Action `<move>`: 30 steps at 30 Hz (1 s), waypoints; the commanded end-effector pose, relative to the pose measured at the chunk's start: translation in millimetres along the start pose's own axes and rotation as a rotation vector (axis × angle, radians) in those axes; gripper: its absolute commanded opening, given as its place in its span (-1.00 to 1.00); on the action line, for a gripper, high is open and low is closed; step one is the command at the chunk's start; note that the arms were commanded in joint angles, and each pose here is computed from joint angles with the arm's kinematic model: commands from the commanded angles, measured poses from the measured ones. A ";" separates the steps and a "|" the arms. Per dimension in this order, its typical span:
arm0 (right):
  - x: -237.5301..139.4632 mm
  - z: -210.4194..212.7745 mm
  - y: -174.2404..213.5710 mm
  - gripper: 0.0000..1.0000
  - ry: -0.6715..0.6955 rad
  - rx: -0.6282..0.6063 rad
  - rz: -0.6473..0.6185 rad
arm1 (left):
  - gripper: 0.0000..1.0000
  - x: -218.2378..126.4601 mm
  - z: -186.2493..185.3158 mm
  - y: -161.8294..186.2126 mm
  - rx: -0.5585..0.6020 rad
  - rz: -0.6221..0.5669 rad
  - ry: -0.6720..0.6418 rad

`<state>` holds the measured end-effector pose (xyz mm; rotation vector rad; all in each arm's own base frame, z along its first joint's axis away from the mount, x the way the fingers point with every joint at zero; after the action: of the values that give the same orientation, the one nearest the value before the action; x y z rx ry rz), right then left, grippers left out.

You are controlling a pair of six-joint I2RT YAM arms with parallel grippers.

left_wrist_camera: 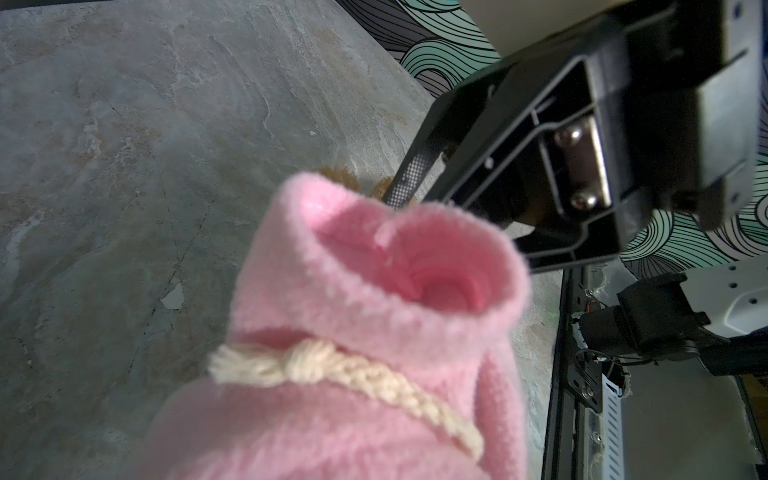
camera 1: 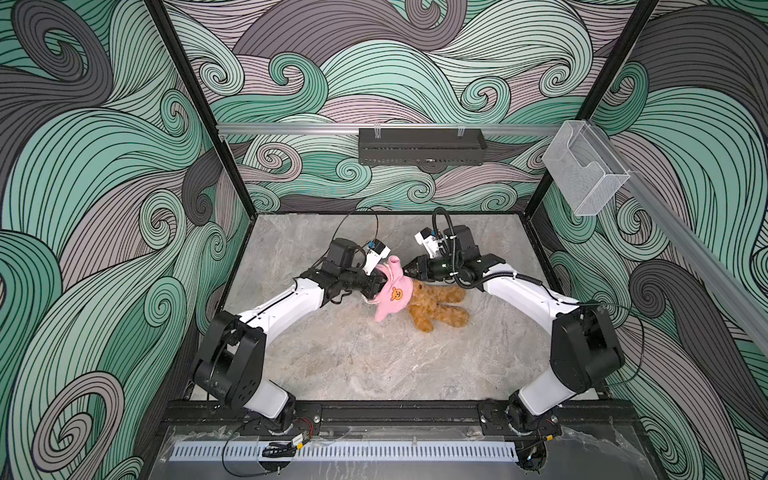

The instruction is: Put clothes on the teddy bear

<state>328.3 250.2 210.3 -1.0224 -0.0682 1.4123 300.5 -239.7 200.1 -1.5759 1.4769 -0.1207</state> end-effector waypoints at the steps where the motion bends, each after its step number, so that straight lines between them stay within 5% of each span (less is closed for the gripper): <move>1: 3.1 4.8 -5.9 -0.52 -0.016 -0.039 0.005 | -1.00 2.0 -9.2 -6.3 0.050 -0.008 0.035; 17: -5.0 -18.6 -9.7 -0.92 0.168 -0.079 0.010 | -1.00 2.0 -9.8 -1.8 0.049 0.004 0.040; 30: -36.0 -53.3 -6.5 -0.92 0.320 0.029 -0.017 | -1.00 -6.7 -6.5 4.3 0.033 -0.018 -0.023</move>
<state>347.7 217.0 201.9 -1.1634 0.0873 1.3129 300.4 -239.1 199.5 -1.5669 1.4407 -0.1305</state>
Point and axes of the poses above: each gripper's point midway between its finger pads, its own x axis out along the fingers, its own z axis along the line the jaws close on, y = z × x, the point moved 5 cm from there along -x, back along the fingers, and after that the axes turned 12 degrees about -x, right-handed, at the moved point
